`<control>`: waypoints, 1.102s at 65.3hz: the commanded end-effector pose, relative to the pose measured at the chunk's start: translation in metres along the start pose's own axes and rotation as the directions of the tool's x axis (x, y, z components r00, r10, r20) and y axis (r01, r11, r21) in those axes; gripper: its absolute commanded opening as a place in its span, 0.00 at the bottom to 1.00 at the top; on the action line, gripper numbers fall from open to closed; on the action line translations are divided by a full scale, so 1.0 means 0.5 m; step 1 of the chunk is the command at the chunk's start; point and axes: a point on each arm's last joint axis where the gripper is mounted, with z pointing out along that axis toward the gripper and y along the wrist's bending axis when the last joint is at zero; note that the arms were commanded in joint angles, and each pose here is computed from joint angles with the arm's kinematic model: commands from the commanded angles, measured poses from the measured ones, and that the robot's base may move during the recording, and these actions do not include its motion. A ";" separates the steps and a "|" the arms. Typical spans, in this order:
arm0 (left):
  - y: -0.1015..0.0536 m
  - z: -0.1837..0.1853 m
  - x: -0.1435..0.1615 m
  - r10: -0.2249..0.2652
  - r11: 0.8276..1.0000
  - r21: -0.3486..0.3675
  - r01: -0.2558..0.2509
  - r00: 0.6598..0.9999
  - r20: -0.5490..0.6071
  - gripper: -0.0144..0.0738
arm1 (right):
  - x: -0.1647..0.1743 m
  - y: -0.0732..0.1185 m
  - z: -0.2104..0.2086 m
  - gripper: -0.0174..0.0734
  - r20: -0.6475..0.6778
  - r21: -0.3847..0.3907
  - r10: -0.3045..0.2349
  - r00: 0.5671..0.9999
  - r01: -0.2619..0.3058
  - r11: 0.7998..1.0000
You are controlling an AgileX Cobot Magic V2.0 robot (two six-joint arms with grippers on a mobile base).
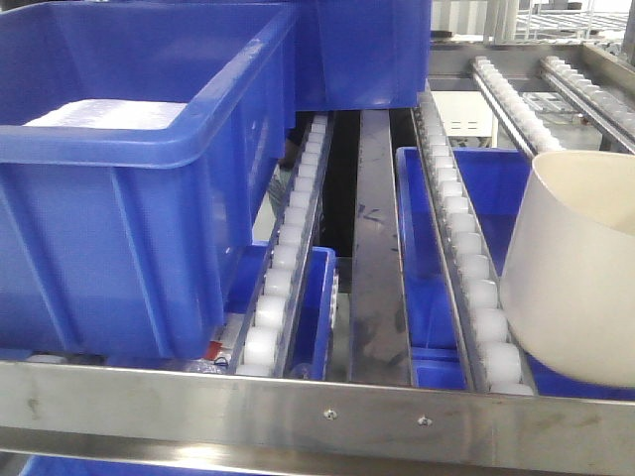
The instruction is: Move white bin to right shelf second layer
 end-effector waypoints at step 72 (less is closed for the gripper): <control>-0.001 0.002 0.008 -0.011 1.000 0.002 0.011 0.998 0.065 0.26 | 0.075 -0.028 -0.002 0.25 0.203 0.036 -0.236 0.950 0.234 0.972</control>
